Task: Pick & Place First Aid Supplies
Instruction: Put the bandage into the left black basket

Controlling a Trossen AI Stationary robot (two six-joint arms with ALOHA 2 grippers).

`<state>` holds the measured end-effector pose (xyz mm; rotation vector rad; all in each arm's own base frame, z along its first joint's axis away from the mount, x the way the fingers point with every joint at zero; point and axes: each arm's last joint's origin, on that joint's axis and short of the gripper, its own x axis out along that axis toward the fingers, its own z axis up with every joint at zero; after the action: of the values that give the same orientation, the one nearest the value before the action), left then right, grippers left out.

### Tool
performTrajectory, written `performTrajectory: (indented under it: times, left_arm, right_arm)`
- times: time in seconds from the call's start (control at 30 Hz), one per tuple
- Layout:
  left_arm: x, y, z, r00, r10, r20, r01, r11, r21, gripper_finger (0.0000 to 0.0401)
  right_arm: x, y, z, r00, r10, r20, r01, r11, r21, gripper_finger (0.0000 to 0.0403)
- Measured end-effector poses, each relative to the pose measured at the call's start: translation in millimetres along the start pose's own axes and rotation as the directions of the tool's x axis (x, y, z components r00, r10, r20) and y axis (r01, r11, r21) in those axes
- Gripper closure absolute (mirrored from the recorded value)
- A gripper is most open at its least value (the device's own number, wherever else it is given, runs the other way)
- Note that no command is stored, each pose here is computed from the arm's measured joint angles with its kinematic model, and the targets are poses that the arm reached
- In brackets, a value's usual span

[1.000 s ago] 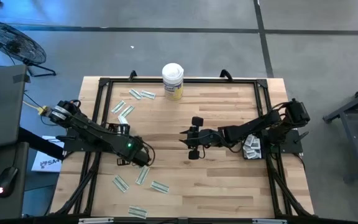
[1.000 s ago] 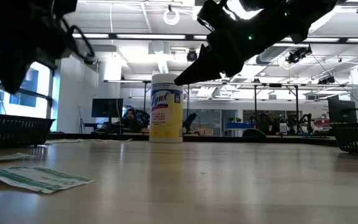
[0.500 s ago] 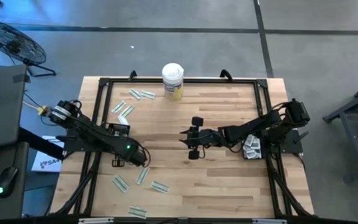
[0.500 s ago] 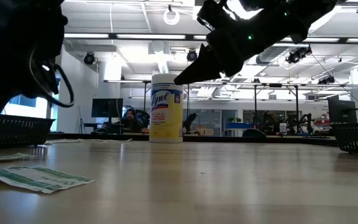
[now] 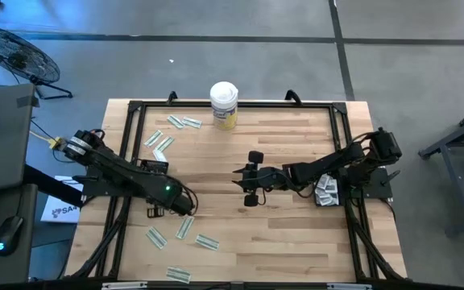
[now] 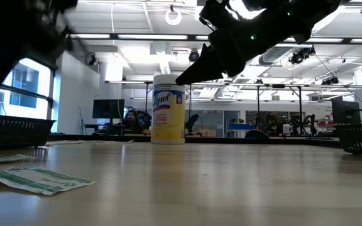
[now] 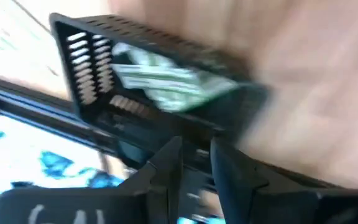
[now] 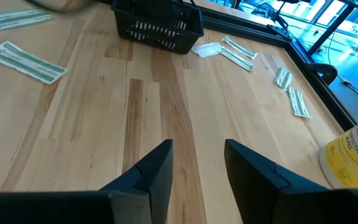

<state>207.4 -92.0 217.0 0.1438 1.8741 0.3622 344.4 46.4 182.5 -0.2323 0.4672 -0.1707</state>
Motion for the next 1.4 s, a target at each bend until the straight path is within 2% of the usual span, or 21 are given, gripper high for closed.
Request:
performTrajectory:
  times: [0.1,0.2,0.3,0.43,0.5,0.57,0.63,0.73,0.83,0.93,1.13,1.23,1.4]
  left_arm:
    - [-30.5,-3.6,2.8,0.992,-0.106,0.075,0.110,0.992,-0.061,0.0318]
    - [-51.8,-18.8,6.0,0.950,-0.136,0.280,0.150,0.988,-0.030,0.0318]
    - [-59.3,-49.6,4.3,0.869,-0.259,0.422,0.210,0.965,0.159,0.0318]
    - [-57.6,-91.2,-9.3,0.756,-0.418,0.505,0.209,0.884,0.418,0.0318]
    - [-54.7,-104.8,-16.9,0.714,-0.429,0.553,0.159,0.869,0.469,0.0318]
    - [-49.5,-111.3,-22.5,0.695,-0.390,0.605,0.101,0.885,0.455,0.0318]
    - [-41.8,-113.7,-25.6,0.694,-0.346,0.631,0.066,0.904,0.423,0.0318]
    - [-27.1,-115.4,-28.7,0.715,-0.318,0.623,0.045,0.910,0.413,0.0318]
    - [-13.0,-118.0,-27.5,0.724,-0.348,0.595,0.101,0.907,0.408,0.0318]
    - [-7.1,-120.8,-25.0,0.702,-0.373,0.607,0.125,0.903,0.410,0.0318]
    - [-4.2,-123.1,-22.8,0.696,-0.366,0.618,0.115,0.906,0.407,0.0316]
    - [1.4,-127.2,-19.3,0.710,-0.344,0.615,0.085,0.908,0.410,0.0300]
    - [8.5,-135.0,-13.2,0.716,-0.336,0.612,0.050,0.899,0.435,0.0252]
  right_arm:
    - [0.2,-0.6,-0.1,1.000,-0.002,0.000,0.002,1.000,0.001,0.0265]
    - [0.2,-0.6,-0.1,1.000,-0.002,-0.001,0.002,1.000,0.002,0.0265]
    - [0.2,-0.6,-0.3,1.000,-0.001,-0.003,0.001,1.000,0.000,0.0265]
    - [0.2,-0.5,-1.2,1.000,0.000,-0.012,0.000,1.000,-0.001,0.0265]
    - [0.2,-0.5,-1.1,1.000,-0.001,-0.011,0.001,1.000,0.004,0.0265]
    - [0.2,-0.6,-0.7,1.000,-0.001,-0.006,0.001,1.000,0.007,0.0265]
    - [0.2,-0.7,0.4,1.000,-0.002,0.004,0.002,1.000,0.011,0.0265]
    - [0.2,-0.8,1.6,1.000,-0.004,0.016,0.003,1.000,0.015,0.0265]
    - [0.2,-1.0,2.1,1.000,-0.005,0.021,0.004,1.000,0.017,0.0265]
    - [0.2,-0.9,1.6,1.000,-0.004,0.016,0.004,1.000,0.015,0.0265]
    - [0.3,-0.9,1.1,1.000,-0.003,0.011,0.003,1.000,0.016,0.0265]
    - [0.3,-0.9,0.9,1.000,-0.003,0.009,0.003,1.000,0.015,0.0265]
    - [0.3,-0.8,0.5,1.000,-0.003,0.005,0.003,1.000,0.013,0.0265]
